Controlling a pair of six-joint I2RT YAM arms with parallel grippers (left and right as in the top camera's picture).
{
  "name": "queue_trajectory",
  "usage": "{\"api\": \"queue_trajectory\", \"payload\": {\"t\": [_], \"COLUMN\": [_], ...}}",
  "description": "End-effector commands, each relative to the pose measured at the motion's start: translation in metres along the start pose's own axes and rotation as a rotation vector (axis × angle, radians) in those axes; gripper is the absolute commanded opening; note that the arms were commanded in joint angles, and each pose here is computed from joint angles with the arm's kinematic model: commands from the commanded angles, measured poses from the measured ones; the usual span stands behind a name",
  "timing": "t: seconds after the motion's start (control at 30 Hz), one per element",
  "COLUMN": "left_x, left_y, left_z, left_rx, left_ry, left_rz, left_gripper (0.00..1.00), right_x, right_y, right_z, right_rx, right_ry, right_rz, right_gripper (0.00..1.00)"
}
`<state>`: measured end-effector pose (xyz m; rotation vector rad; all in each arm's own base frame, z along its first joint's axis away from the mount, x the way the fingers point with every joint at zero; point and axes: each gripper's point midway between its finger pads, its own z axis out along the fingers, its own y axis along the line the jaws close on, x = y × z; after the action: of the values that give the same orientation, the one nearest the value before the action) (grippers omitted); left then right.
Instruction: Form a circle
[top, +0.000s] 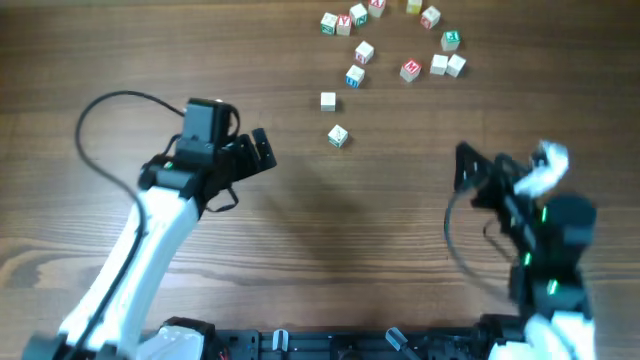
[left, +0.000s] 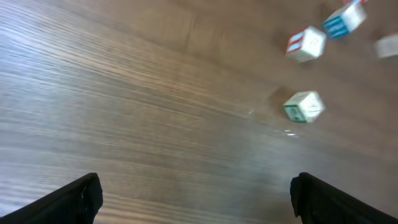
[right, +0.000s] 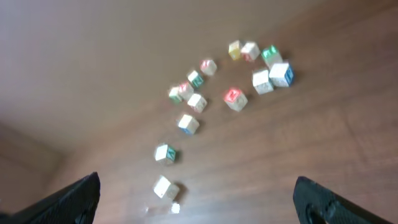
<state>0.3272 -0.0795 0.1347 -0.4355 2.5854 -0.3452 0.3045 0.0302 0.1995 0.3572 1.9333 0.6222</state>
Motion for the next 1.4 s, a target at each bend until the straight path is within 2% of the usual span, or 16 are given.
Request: {"api": "queue_trajectory", "payload": {"t": [0.0,0.03,0.1,0.17,0.2,0.27,0.3,0.5,0.63,0.77,0.93,1.1,1.2,1.27,1.37], "left_x": [-0.016,-0.016,-0.015,-0.016,-0.016,-0.016,-0.015,-0.009,-0.007,-0.007,-0.006,-0.006,-0.006,-0.006,-0.006], "left_y": [0.026,0.042,0.06,0.077,0.081,0.089,0.091,0.097,0.099,0.1,0.101,0.102,0.102,0.101,0.102], "left_z": [-0.038,-0.05,-0.065,-0.082,-0.088,-0.103,-0.109,-0.118,-0.115,-0.11,-0.105,-0.103,-0.103,-0.103,-0.103], "left_rx": [-0.051,-0.086,-0.115,-0.137,-0.141,-0.145,-0.146,-0.164,-0.173,-0.182,-0.19,-0.193,-0.193,-0.193,-0.193], "left_ry": [-0.108,-0.124,-0.138,-0.171,-0.187,-0.225,-0.238,-0.252,-0.233,-0.215,-0.197,-0.19,-0.19,-0.19,-0.19], "left_rz": [-0.069,-0.102,-0.153,-0.201,-0.216,-0.243,-0.251,-0.262,-0.264,-0.266,-0.267,-0.268,-0.268,-0.268,-0.268], "left_gripper": [1.0,1.0,1.0,1.0,1.0,1.0,1.0,1.0,1.0,1.0,1.0,1.0,1.0,1.0,1.0], "right_x": [-0.011,-0.007,-0.006,-0.003,0.0,0.011,0.019,0.05,0.085,0.121,0.135,0.158,0.17,0.175,0.182], "right_y": [0.017,0.022,0.031,0.035,0.04,0.06,0.064,0.094,0.111,0.101,0.095,0.081,0.075,0.077,0.087], "right_z": [0.033,0.047,0.064,0.085,0.094,0.114,0.124,0.175,0.218,0.264,0.297,0.309,0.31,0.309,0.308], "right_rx": [-0.009,0.004,0.0,-0.012,-0.062,-0.187,-0.186,0.001,0.036,0.115,0.144,0.153,0.159,0.153,0.128], "right_ry": [0.206,0.324,0.422,0.458,0.462,0.481,0.488,0.479,0.527,0.566,0.55,0.572,0.6,0.608,0.615], "right_rz": [-0.151,-0.179,-0.117,0.03,0.025,-0.057,-0.073,-0.251,-0.318,-0.363,-0.382,-0.387,-0.386,-0.401,-0.439], "right_gripper": [1.0,1.0,1.0,1.0,1.0,0.99,1.0,1.0,1.0,1.0,0.98,0.87,0.71,0.7,0.55]}}
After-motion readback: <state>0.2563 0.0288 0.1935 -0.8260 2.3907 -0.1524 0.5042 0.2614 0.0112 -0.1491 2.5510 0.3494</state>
